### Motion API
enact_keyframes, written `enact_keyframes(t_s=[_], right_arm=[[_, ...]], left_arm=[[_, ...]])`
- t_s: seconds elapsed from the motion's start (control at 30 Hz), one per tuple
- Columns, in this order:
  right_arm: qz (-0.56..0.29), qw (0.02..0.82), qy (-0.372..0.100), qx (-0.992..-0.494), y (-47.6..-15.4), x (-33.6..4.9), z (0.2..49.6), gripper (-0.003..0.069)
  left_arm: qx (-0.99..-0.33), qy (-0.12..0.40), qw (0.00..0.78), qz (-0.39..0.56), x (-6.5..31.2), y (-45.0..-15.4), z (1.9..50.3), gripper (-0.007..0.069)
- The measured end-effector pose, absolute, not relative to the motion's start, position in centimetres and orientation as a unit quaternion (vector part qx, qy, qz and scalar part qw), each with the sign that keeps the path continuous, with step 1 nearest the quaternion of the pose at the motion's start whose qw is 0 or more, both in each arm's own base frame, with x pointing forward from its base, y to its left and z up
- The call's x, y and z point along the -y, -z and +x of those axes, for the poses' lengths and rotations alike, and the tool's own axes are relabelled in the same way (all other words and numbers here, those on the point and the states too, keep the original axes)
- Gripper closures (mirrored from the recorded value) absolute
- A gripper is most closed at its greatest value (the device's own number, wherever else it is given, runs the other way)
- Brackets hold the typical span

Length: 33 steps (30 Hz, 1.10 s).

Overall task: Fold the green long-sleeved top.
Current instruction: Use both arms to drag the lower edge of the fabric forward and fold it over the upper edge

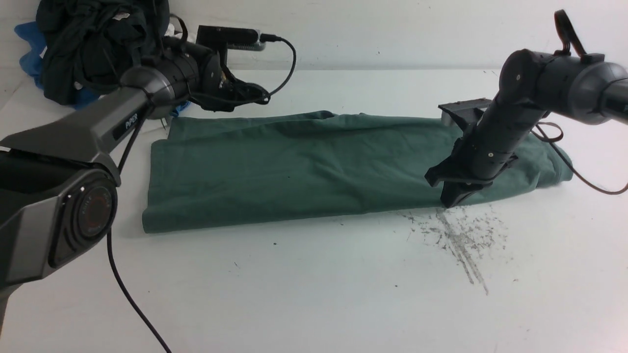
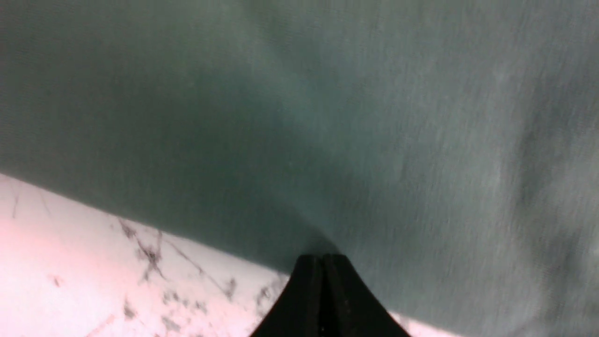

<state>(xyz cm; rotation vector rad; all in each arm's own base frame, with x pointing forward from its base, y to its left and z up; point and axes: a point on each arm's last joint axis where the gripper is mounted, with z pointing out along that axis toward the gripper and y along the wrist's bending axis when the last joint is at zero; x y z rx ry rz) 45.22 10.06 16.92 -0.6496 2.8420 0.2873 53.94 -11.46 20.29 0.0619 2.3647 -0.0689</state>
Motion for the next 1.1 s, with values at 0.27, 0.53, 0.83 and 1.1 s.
enact_keyframes(t_s=[0.27,0.53,0.83,1.1], right_arm=[[-0.249,0.264,-0.200,-0.910,-21.5,-13.7,48.0,0.0673],[-0.262,0.384,-0.202,-0.862,-17.7,-18.7,53.0,0.0673],[-0.165,0.449,-0.162,-0.863,-12.5,-16.0,56.4,0.0673],[-0.185,0.457,-0.201,-0.846,-19.6,-13.8,55.7,0.0673]], left_arm=[[-0.941,0.017,0.301,0.153,13.8,-22.3,51.3,0.0632],[-0.950,0.049,0.270,0.151,14.2,-21.3,51.0,0.0632],[-0.955,0.036,0.250,0.156,13.8,-21.1,50.8,0.0632],[-0.952,-0.018,0.267,0.145,10.9,-21.2,51.7,0.0632]])
